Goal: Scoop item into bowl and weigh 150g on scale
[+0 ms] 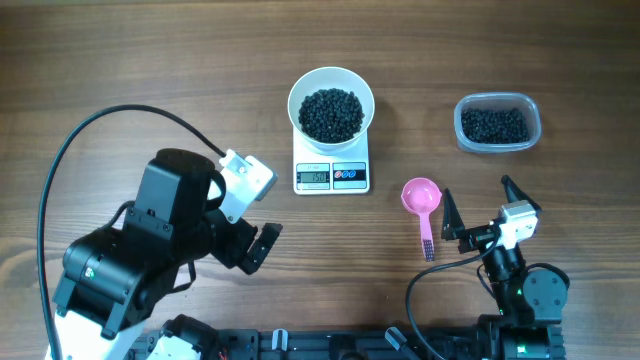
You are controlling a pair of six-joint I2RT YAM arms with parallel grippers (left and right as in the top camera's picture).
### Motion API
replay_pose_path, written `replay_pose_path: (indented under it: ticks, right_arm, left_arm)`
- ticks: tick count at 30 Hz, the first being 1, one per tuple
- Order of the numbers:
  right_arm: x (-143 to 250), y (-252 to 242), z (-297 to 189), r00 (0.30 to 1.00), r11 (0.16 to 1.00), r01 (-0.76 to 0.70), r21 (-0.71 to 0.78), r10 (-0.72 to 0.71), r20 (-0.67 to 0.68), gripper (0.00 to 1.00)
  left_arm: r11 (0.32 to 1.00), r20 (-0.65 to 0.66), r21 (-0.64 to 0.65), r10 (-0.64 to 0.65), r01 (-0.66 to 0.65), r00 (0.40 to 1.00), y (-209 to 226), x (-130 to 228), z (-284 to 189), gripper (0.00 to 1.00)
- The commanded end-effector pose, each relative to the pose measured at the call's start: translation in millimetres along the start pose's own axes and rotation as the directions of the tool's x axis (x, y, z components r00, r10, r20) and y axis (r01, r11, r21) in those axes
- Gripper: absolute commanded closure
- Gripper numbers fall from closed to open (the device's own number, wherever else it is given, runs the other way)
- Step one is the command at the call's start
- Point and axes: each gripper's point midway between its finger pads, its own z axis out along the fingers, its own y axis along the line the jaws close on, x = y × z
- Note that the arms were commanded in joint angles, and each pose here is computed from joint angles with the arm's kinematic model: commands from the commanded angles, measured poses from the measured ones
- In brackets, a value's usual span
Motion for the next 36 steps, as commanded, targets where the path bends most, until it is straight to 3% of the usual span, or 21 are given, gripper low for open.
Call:
replay_pose_path:
  ticks: [1,36]
  right_arm:
    - [-1.4,-0.4,-0.4,1.0,1.0,0.019,0.005,-0.019,0.008,0.0]
    - [-1.4,-0.4,-0.4,1.0,1.0,0.019,0.005,-0.019,0.008,0.0]
  left_arm:
    - [1.0,0.018,-0.009,0.011,-0.01,1.0,1.7,-3.2,-3.9,0.0]
    - [1.0,0.037,-0.013,0.014,-0.014,0.999,2.2,-7.2,-5.0,0.0]
